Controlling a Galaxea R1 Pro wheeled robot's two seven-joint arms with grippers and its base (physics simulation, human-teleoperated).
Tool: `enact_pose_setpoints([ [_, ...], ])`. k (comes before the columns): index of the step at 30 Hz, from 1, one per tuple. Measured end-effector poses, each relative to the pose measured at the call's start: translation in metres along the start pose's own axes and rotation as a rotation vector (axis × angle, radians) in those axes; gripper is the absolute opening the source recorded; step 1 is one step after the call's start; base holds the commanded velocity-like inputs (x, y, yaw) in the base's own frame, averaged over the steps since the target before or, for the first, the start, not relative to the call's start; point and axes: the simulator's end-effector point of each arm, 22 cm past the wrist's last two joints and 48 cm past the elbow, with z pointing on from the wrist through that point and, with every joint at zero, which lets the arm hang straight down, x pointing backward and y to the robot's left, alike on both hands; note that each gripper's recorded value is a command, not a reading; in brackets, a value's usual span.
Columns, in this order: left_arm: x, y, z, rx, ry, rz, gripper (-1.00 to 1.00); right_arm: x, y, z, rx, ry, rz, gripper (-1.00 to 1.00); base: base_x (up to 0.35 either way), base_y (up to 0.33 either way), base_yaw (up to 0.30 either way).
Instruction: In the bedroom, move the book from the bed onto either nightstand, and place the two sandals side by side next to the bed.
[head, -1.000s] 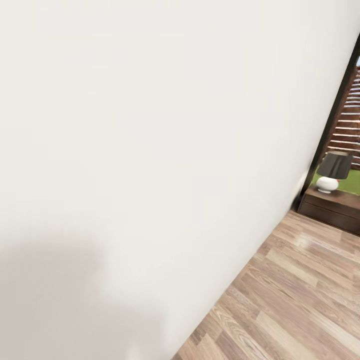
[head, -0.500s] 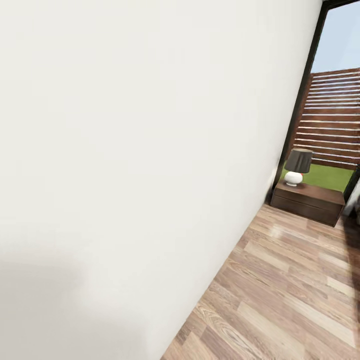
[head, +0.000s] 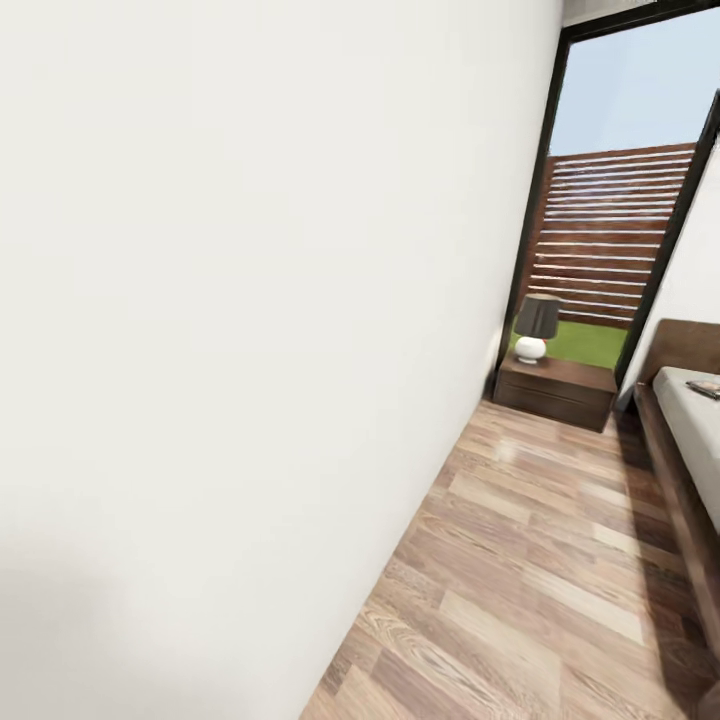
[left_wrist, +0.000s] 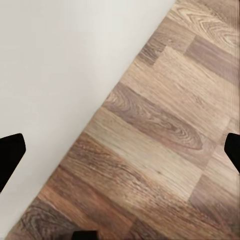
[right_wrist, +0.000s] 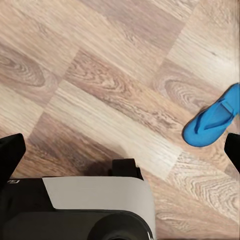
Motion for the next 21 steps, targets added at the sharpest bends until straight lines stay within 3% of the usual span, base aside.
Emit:
enact_pose_setpoints([
  [21,-0.0040,-0.0003,-0.0002,0.001,-0.010,0.001,1.00,-0.0042,0.0001,-0.0003,0.000,-0.010,0.000,1.00,0.000,0.000,-0.288],
])
